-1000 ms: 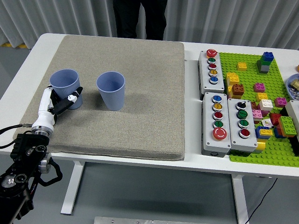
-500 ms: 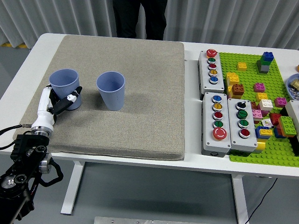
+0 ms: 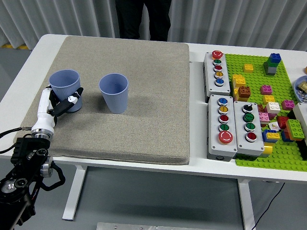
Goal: Pick cup pour cup place
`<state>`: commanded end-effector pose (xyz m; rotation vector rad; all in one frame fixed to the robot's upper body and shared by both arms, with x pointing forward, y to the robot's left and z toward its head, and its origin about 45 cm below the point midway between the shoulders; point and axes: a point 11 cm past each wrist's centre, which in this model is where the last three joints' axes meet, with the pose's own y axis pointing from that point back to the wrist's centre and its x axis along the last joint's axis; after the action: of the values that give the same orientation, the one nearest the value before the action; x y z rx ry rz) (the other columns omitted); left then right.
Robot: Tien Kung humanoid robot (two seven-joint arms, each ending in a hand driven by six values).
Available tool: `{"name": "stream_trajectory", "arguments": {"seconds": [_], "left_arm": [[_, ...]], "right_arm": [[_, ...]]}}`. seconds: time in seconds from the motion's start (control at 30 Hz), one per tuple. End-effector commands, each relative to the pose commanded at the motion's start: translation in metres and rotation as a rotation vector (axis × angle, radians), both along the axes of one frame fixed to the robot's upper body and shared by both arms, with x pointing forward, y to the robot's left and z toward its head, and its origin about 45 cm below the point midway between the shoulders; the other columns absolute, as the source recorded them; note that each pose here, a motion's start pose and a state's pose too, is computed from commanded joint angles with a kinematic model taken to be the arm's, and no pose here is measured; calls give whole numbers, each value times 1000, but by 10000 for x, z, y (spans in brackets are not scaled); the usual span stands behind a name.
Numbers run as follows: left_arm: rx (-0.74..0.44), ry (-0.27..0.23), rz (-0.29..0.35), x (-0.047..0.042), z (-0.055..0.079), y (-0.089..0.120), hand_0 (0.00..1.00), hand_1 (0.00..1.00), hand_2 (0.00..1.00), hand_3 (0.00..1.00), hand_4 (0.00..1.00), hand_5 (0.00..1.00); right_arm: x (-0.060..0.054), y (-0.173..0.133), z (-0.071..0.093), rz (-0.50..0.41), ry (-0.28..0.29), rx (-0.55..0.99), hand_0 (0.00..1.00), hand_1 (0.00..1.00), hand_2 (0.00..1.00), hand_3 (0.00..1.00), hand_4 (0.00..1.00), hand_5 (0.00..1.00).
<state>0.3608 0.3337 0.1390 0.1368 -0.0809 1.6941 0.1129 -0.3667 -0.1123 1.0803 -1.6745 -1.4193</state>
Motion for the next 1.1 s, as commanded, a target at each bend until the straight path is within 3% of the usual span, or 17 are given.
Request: {"name": "stream_trajectory", "arguments": {"seconds": [0.07, 0.1, 0.27, 0.3, 0.67, 1.1], "left_arm": [[-2, -2, 4, -1, 1, 2, 548, 610, 735, 642, 735, 259], [-2, -2, 5, -1, 2, 3, 543, 597, 695, 566, 732, 259], [-2, -6, 13, -2, 11, 16, 543, 597, 695, 566, 732, 259], [-2, -7, 15, -2, 14, 19, 535, 564, 616, 509, 718, 246], [-1, -23, 23, 5, 54, 23, 528, 551, 580, 513, 716, 245], [90, -68, 32, -7, 248, 109, 522, 540, 574, 506, 708, 240]], "right_arm": [[0, 0, 0, 0, 0, 0, 679, 677, 687, 646, 439, 180], [-1, 0, 0, 0, 0, 0, 679, 676, 687, 646, 439, 179], [-6, -1, -1, 1, 2, 0, 679, 676, 687, 646, 439, 179], [-4, -2, 0, 1, 2, 0, 680, 676, 686, 646, 439, 177], [4, -3, 2, -1, -1, -1, 680, 675, 684, 644, 438, 176], [-17, -2, -3, 1, 4, 0, 679, 673, 682, 642, 435, 167]]}}
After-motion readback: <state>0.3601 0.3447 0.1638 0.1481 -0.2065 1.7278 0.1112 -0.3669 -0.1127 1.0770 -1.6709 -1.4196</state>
